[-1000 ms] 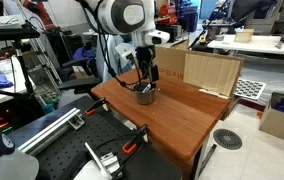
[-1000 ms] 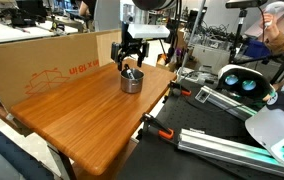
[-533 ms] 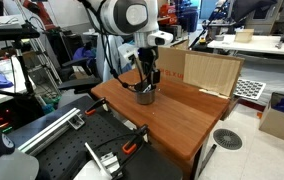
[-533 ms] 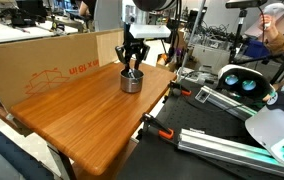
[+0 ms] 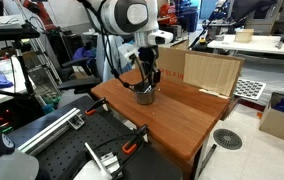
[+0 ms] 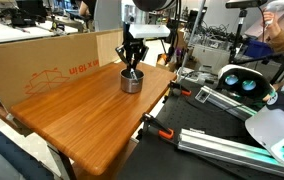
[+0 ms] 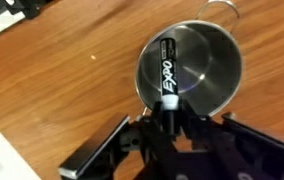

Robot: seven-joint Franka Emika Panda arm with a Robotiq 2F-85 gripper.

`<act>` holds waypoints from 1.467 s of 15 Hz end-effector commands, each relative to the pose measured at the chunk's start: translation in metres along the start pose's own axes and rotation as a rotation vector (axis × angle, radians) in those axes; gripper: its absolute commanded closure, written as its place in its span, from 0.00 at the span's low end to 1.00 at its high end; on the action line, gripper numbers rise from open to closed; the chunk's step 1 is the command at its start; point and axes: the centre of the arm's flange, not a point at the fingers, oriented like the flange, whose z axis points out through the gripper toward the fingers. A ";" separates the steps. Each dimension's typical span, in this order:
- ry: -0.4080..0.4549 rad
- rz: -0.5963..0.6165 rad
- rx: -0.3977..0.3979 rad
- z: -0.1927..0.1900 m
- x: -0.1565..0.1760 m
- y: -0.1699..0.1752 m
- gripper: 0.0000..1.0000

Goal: Remove the marker from the pot and put it on the table

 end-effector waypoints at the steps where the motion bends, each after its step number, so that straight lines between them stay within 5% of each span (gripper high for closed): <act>1: -0.005 0.002 -0.029 -0.004 0.002 -0.002 0.94; 9: 0.027 0.026 -0.011 -0.059 0.035 0.013 0.94; 13: 0.021 0.054 -0.005 -0.082 0.054 0.051 0.94; 18: -0.030 0.091 -0.004 -0.065 0.073 0.120 0.94; 22: -0.098 0.084 0.041 -0.031 0.077 0.141 0.94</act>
